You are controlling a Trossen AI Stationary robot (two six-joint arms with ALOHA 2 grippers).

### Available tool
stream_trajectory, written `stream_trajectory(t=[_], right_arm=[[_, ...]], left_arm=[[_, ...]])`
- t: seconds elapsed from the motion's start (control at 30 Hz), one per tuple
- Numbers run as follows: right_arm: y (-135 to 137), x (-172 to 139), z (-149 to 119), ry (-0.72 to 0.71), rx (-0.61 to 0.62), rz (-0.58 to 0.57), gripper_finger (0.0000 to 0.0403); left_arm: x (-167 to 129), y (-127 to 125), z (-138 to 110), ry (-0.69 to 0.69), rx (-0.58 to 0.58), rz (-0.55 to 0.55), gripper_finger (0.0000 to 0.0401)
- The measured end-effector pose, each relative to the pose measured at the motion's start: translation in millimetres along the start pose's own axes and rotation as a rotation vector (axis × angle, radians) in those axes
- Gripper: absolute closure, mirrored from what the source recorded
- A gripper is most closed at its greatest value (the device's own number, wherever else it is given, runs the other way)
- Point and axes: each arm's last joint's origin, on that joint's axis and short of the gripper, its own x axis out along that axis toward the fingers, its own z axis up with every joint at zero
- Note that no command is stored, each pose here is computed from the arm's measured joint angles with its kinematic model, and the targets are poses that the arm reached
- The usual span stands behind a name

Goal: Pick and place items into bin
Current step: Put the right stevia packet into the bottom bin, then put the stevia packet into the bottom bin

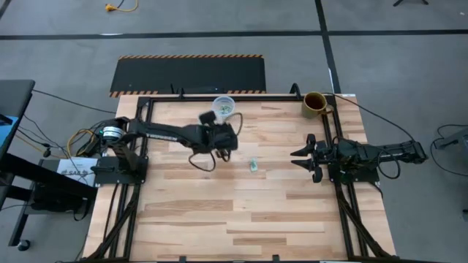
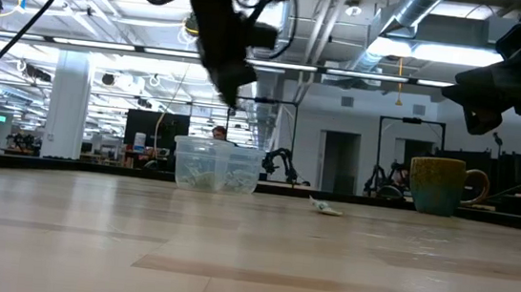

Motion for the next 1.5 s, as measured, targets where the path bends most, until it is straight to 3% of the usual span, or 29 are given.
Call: stream_trajectory(t=[0.17, 0.47, 0.77, 0.97, 1.1, 1.23, 1.3, 1.37, 1.5], right_arm=[[0.0, 0.0, 0.0, 0.0, 0.0, 0.0, 0.0267], [0.0, 0.0, 0.0, 0.0, 0.0, 0.0, 0.0267], [0.0, 0.0, 0.0, 0.0, 0.0, 0.0, 0.0267], [0.0, 0.0, 0.0, 0.0, 0.0, 0.0, 0.0267], [0.0, 0.0, 0.0, 0.0, 0.0, 0.0, 0.0267], [0.0, 0.0, -0.1, 0.001, 0.0, 0.0, 0.0267], [0.0, 0.0, 0.0, 0.0, 0.0, 0.0, 0.0267], [0.0, 0.0, 0.0, 0.0, 0.0, 0.0, 0.0267], [0.0, 0.0, 0.0, 0.001, 0.0, 0.0, 0.0267]], left_arm=[[17.0, 30.6, -10.9, 0.14, -0.068, 0.057, 0.0401], [36.5, 55.3, -9.6, 0.16, -0.166, 0.062, 0.0398], [48.3, 69.5, -7.5, 0.151, -0.215, 0.016, 0.0318], [53.5, 71.0, -2.6, 0.109, -0.189, -0.209, 0.0267], [48.3, 60.0, 14.6, -0.076, -0.184, -0.56, 0.0257], [29.7, 32.8, 28.8, -0.34, -0.027, -0.92, 0.026], [20.0, 17.5, 29.6, -0.418, 0.078, -0.969, 0.0262], [13.5, 0.3, 29.3, -0.447, 0.175, -0.936, 0.0263], [17.2, -32.9, 31.9, -0.465, 0.209, -0.832, 0.0264]])
